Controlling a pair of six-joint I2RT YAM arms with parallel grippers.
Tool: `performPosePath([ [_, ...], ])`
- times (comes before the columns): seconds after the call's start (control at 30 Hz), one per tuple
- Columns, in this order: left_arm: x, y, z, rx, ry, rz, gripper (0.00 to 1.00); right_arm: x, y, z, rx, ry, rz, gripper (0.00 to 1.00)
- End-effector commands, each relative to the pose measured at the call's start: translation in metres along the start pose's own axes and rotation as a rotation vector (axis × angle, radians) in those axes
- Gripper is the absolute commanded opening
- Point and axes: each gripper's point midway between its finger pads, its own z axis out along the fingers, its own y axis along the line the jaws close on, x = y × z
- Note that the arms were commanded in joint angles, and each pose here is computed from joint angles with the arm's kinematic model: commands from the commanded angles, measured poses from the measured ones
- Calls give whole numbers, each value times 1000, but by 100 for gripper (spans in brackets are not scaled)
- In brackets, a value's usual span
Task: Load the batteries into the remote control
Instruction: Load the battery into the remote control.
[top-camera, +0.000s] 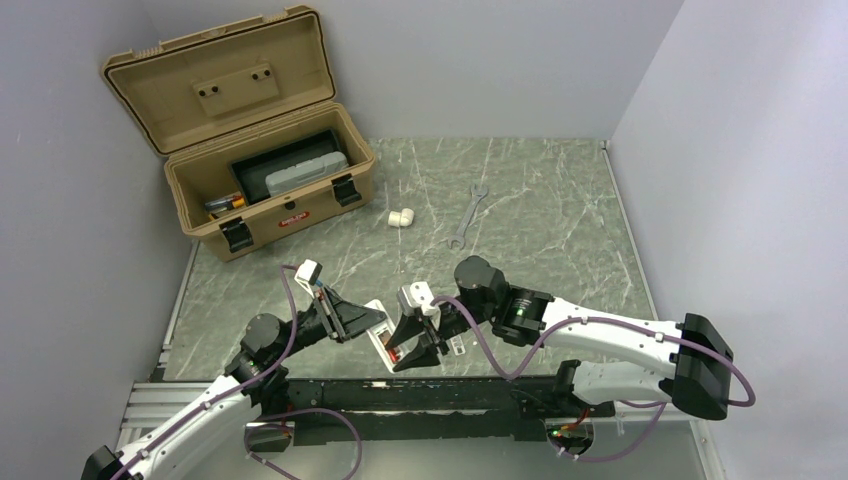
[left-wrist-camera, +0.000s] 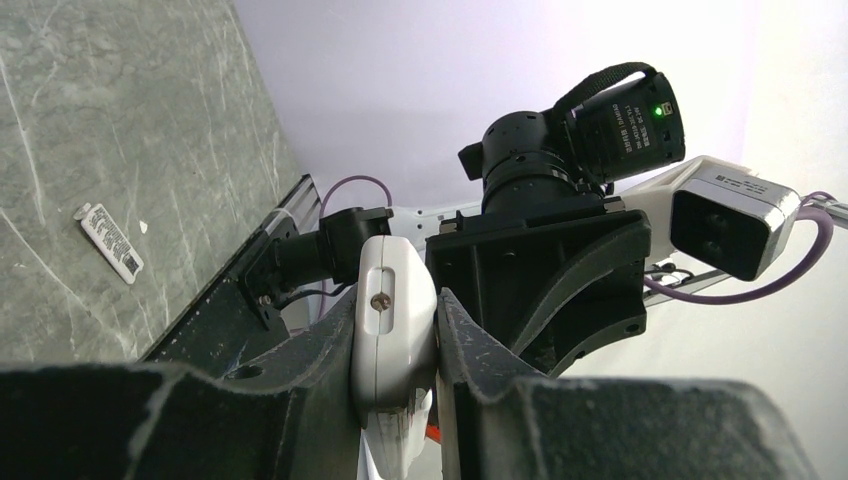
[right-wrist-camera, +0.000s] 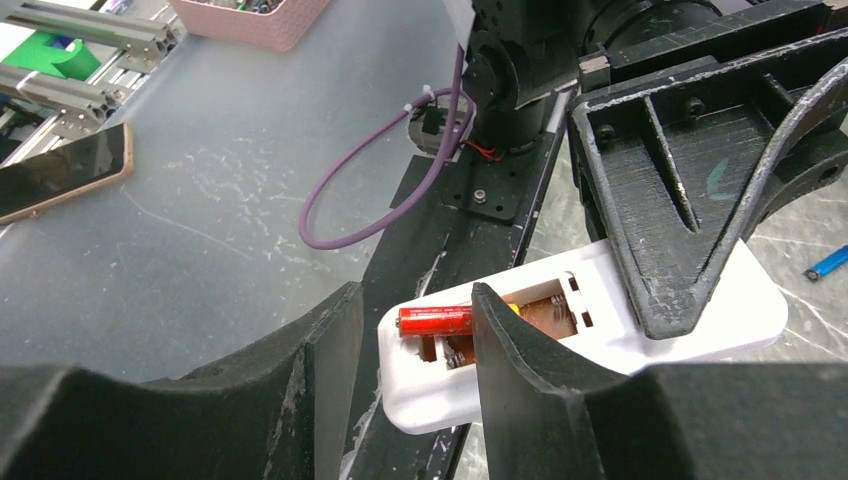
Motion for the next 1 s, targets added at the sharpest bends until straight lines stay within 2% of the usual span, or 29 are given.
performPosePath([
  [0.0,-1,-4,-1,36,-10,17,0,0,-4,1,14,-19,-33,46],
  [0.97,1,-10,-2,69,0,24,0,18,-14,4,26,-29,-48,39],
])
